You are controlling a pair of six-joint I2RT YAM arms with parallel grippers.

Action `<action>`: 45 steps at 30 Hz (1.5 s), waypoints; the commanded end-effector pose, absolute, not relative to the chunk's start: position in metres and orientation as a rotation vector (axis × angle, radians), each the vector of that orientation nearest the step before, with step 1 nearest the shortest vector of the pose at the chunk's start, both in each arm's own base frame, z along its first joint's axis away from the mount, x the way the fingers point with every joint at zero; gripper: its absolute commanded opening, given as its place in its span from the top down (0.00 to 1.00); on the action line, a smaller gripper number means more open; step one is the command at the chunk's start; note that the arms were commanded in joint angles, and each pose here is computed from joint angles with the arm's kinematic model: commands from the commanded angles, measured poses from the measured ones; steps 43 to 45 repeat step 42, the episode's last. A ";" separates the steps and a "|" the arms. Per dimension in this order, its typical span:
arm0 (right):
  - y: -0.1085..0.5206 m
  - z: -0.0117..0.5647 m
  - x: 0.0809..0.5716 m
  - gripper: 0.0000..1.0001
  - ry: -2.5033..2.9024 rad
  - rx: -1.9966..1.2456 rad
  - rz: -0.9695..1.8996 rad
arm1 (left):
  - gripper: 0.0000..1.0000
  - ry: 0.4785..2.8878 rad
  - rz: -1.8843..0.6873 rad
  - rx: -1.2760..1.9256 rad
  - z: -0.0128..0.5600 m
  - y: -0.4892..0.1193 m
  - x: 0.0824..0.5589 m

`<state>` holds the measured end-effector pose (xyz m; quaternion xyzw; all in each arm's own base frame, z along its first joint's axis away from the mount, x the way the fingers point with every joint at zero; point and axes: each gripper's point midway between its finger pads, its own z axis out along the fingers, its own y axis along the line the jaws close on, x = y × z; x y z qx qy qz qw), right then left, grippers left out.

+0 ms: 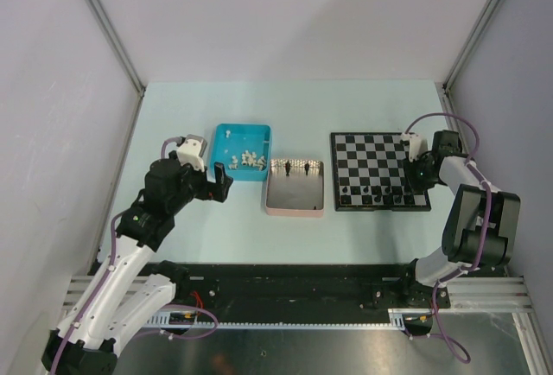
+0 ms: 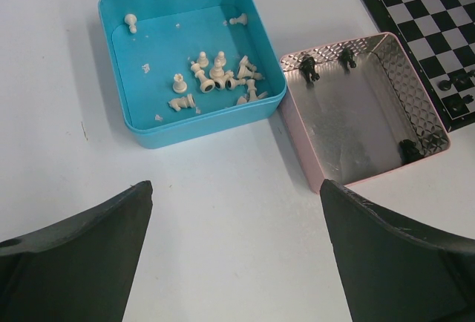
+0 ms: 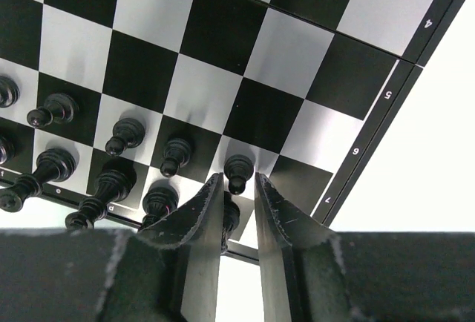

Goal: Set up the chess pieces on the board

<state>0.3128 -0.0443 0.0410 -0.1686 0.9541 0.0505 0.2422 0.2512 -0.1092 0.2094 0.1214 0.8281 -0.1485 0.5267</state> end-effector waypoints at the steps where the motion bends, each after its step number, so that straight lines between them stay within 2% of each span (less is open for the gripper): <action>1: -0.046 0.064 0.322 0.72 2.538 -0.445 0.126 | 0.00 1.927 -0.360 0.316 0.221 -0.111 0.256; 7: -0.046 0.103 0.328 0.63 2.415 -0.429 0.104 | 0.00 1.925 -0.352 0.306 0.222 -0.110 0.257; 10: -0.046 0.128 0.333 0.47 2.324 -0.421 0.109 | 0.00 1.922 -0.346 0.302 0.223 -0.108 0.258; 11: -0.045 0.144 0.335 0.35 2.276 -0.413 0.101 | 0.00 1.920 -0.346 0.300 0.224 -0.108 0.258; 12: -0.045 0.155 0.338 0.30 2.235 -0.409 0.098 | 0.00 1.919 -0.339 0.291 0.224 -0.106 0.259; 13: -0.041 0.165 0.340 0.21 2.196 -0.405 0.129 | 0.00 1.913 -0.338 0.287 0.225 -0.106 0.259; 16: -0.023 0.203 0.346 0.07 2.057 -0.398 0.228 | 0.00 1.904 -0.314 0.266 0.228 -0.101 0.260; 17: -0.016 0.210 0.346 0.07 2.034 -0.401 0.269 | 0.00 1.903 -0.306 0.258 0.228 -0.100 0.260; 18: -0.007 0.224 0.348 0.00 2.005 -0.363 0.343 | 0.00 1.900 -0.302 0.249 0.229 -0.098 0.261; 23: 0.016 0.258 0.365 0.00 1.946 -0.239 0.378 | 0.00 1.891 -0.235 0.194 0.230 -0.085 0.262; 25: 0.012 0.267 0.371 0.00 1.934 -0.125 0.299 | 0.00 1.883 -0.210 0.173 0.231 -0.080 0.262; 30: 0.034 0.287 0.376 0.00 1.870 -0.097 0.137 | 0.00 1.853 -0.188 0.145 0.238 -0.073 0.260; 37: 0.050 0.307 0.374 0.00 1.798 -0.132 0.180 | 0.00 1.838 -0.176 0.135 0.240 -0.070 0.258; 45: 0.063 0.303 0.370 0.00 1.814 -0.141 0.208 | 0.00 1.832 -0.176 0.132 0.241 -0.069 0.258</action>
